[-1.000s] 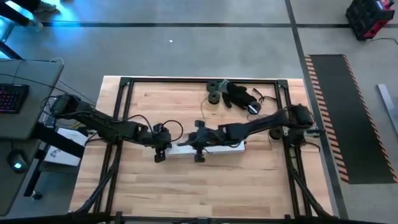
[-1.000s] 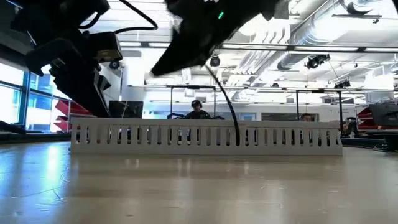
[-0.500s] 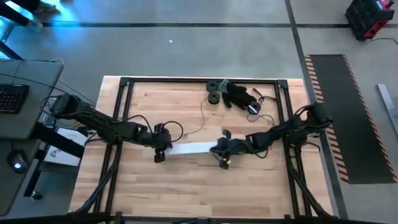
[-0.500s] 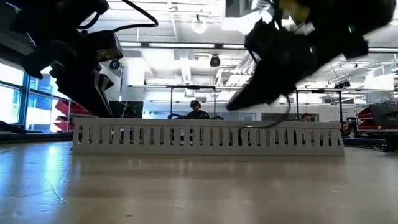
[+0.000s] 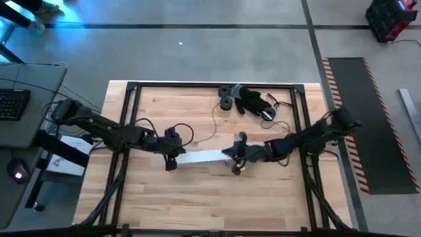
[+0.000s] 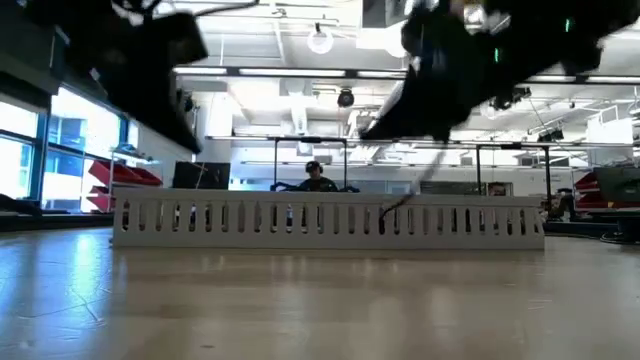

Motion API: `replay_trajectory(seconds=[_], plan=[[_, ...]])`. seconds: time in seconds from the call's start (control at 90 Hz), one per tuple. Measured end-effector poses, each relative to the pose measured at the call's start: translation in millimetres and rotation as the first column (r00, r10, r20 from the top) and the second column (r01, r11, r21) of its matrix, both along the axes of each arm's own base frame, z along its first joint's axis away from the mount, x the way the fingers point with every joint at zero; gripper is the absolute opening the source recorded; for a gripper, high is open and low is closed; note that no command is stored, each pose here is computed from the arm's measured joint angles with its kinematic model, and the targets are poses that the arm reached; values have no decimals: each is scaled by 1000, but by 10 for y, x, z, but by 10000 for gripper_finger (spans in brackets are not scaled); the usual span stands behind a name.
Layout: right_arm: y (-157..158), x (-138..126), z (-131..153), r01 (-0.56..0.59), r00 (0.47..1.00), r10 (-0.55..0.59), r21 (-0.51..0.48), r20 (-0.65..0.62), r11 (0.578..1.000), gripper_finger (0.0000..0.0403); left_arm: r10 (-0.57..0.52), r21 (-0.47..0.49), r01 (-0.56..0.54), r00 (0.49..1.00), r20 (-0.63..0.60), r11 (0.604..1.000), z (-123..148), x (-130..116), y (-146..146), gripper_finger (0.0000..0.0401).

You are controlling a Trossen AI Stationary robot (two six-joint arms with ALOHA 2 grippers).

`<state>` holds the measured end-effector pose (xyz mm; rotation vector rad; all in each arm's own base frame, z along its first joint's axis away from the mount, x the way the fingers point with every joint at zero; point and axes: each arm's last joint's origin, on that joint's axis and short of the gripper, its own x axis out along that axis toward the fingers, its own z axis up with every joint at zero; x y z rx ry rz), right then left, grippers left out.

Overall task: Ziptie cables
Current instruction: Close the white cable duct

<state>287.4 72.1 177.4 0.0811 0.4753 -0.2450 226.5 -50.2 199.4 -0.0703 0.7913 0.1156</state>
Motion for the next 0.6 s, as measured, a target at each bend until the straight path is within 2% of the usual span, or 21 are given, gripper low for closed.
replay_trajectory(seconds=[0.1, 0.167, 0.256, 0.322, 0.389, 0.456, 0.533, 0.6], plan=[[-84, -210, 108, 102, 991, -101, 14, -91, 995, 0, -47, -127, 58, 995, 90, 990, 83, 74, -66, 7], [-183, -379, 123, 214, 960, -207, 21, -190, 977, 0, -102, -209, 128, 986, 129, 970, 62, 127, -142, 7], [-318, -590, 56, 341, 881, -322, -7, -347, 940, 0, -144, -234, 159, 986, 83, 959, -108, 159, -234, 7], [-380, -691, 6, 396, 828, -365, -17, -426, 918, 0, -157, -227, 161, 987, 35, 961, -246, 208, -292, 7], [-410, -749, -75, 401, 801, -341, 18, -492, 916, 0, -152, -210, 140, 987, -44, 968, -430, 245, -313, 7], [-390, -779, -152, 374, 800, -267, 98, -538, 922, 0, -103, -177, 81, 987, -123, 981, -606, 283, -288, 7], [-321, -785, -214, 336, 824, -178, 211, -538, 918, 0, -9, -70, -4, 983, -183, 998, -703, 330, -212, 7], [-216, -794, -267, 280, 842, -79, 307, -534, 909, 0, 77, 53, -68, 976, -205, 996, -723, 371, -120, 7]])
